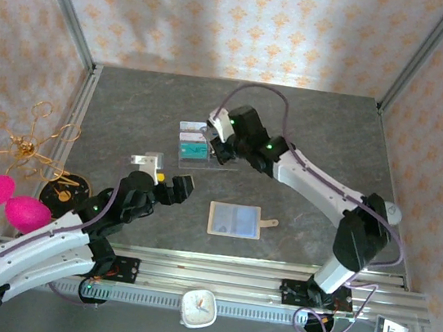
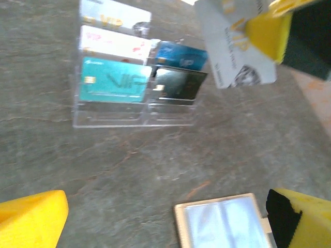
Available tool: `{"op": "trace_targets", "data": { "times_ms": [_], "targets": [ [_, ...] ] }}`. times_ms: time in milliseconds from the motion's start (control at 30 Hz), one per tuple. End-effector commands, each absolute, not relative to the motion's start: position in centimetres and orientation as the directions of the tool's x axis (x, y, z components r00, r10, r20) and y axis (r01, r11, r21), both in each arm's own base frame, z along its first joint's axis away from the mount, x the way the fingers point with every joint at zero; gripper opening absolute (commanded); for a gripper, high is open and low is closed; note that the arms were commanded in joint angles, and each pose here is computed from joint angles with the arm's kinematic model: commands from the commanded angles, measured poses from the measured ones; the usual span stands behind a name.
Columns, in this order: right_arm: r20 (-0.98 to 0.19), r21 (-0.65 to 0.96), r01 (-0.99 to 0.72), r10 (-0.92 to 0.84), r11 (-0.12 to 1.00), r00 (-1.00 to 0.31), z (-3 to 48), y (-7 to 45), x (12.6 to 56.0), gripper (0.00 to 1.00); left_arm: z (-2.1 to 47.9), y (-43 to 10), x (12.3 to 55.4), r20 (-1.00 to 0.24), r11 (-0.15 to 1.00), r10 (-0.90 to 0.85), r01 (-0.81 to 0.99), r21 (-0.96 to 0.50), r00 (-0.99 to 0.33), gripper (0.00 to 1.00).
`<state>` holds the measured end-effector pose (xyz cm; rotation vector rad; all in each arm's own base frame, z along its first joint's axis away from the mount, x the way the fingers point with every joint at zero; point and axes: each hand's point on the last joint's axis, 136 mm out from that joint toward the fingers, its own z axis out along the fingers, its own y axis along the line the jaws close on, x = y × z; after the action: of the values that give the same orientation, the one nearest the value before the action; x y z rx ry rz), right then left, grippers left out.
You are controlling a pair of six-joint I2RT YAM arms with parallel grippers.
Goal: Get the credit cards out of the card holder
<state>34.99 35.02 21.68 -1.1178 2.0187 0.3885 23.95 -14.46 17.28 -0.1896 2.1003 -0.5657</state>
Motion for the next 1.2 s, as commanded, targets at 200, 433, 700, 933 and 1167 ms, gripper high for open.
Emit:
{"op": "trace_targets", "data": {
  "times_ms": [200, 433, 700, 933, 1167],
  "targets": [
    [-0.652, -0.189, -0.934, -0.750, 0.303, -0.112, 20.7, 37.2, 37.0, 0.00, 16.9, -12.0, 24.0, -0.755, 0.930, -0.305, -0.009, -0.369, -0.580, 0.99],
    [-0.620, -0.228, -0.956, -0.784, 0.184, -0.003, 21.4, 38.6, 39.2, 0.00, 16.3, -11.4, 23.7, -0.726, 0.921, -0.329, -0.034, -0.389, -0.604, 0.99],
    [-0.645, -0.266, -0.956, -0.759, 0.122, 0.083, 22.0, 40.4, 41.4, 0.00, 18.8, -10.1, 24.0, -0.766, 0.932, -0.330, -0.062, -0.357, -0.552, 0.99],
    [-0.641, -0.287, -0.952, -0.759, 0.101, 0.113, 20.8, 41.5, 42.8, 0.00, 19.4, -9.6, 24.5, -0.791, 0.946, -0.303, -0.068, -0.317, -0.532, 0.99],
    [-0.644, -0.303, -0.947, -0.755, 0.104, 0.123, 19.9, 42.1, 43.6, 0.00, 19.2, -9.6, 24.7, -0.791, 0.950, -0.293, -0.072, -0.304, -0.537, 0.99]
  ]
}}
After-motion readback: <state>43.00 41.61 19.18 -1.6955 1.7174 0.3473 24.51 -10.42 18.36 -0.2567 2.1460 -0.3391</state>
